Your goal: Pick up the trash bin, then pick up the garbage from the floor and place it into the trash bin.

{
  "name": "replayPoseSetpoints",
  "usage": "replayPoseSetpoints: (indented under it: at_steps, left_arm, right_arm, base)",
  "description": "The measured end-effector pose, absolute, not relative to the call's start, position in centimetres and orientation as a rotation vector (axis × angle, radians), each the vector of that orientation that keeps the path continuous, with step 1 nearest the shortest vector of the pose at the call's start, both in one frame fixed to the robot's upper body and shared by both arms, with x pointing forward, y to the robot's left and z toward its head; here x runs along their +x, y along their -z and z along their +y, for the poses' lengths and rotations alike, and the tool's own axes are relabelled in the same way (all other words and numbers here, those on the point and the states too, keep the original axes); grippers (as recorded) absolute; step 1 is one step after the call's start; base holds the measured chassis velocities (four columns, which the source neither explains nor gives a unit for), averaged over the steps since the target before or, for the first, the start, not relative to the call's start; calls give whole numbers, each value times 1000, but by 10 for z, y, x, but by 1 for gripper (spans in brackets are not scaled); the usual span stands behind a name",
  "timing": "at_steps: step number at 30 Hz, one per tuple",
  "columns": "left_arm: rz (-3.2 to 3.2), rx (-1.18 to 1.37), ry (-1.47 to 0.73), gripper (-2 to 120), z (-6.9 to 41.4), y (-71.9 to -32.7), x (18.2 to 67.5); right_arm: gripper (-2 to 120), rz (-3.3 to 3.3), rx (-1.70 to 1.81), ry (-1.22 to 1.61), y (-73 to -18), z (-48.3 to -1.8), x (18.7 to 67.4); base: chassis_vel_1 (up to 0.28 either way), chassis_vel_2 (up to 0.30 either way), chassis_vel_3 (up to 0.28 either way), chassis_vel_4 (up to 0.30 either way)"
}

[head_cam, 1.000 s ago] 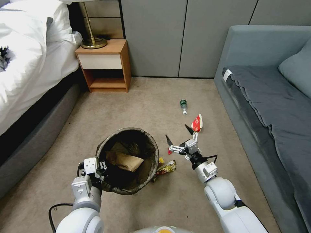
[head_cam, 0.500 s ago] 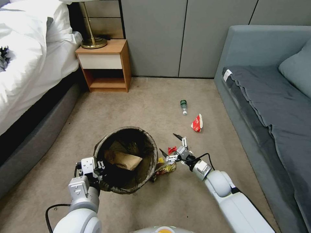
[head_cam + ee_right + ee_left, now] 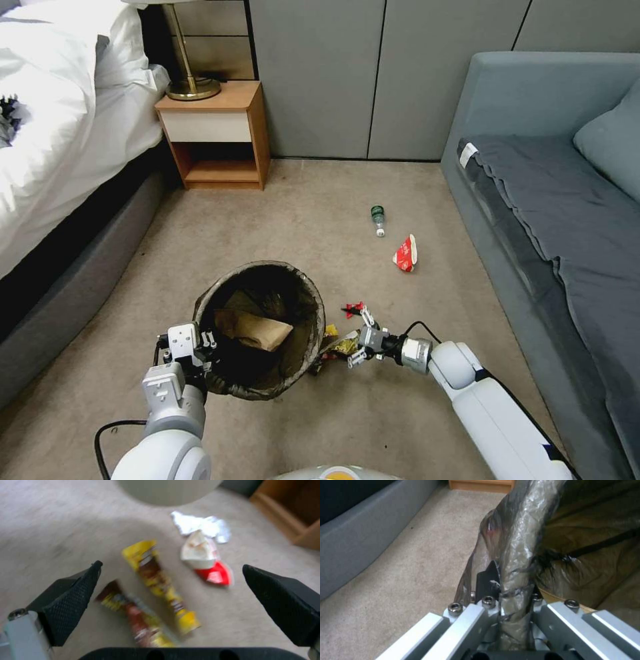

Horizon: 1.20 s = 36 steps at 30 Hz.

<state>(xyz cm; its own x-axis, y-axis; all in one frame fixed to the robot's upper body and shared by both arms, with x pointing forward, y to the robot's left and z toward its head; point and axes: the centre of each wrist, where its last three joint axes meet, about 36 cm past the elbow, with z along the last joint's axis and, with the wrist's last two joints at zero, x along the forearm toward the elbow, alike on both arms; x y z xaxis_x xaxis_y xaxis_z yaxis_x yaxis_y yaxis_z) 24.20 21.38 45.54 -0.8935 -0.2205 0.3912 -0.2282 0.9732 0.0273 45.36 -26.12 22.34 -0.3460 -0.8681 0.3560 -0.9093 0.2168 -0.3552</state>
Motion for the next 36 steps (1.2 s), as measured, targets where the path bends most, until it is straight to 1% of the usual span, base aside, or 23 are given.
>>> replayPoseSetpoints:
  at_steps: [12, 19, 36]
  left_arm:
    - [-2712, 320, -19, 0, 212, -454, 239]
    - [-2713, 321, -18, 0, 211, -454, 239]
    - [-2713, 321, -16, 0, 209, -453, 238]
  right_arm:
    - [100, -2310, 1738, -795, -193, -268, 457]
    - [100, -2305, 1671, -808, -175, -269, 460]
    - [100, -2344, 1494, -781, -162, -259, 471]
  base:
    - [0, 0, 0, 0]
    - [0, 0, 0, 0]
    - [0, 0, 0, 0]
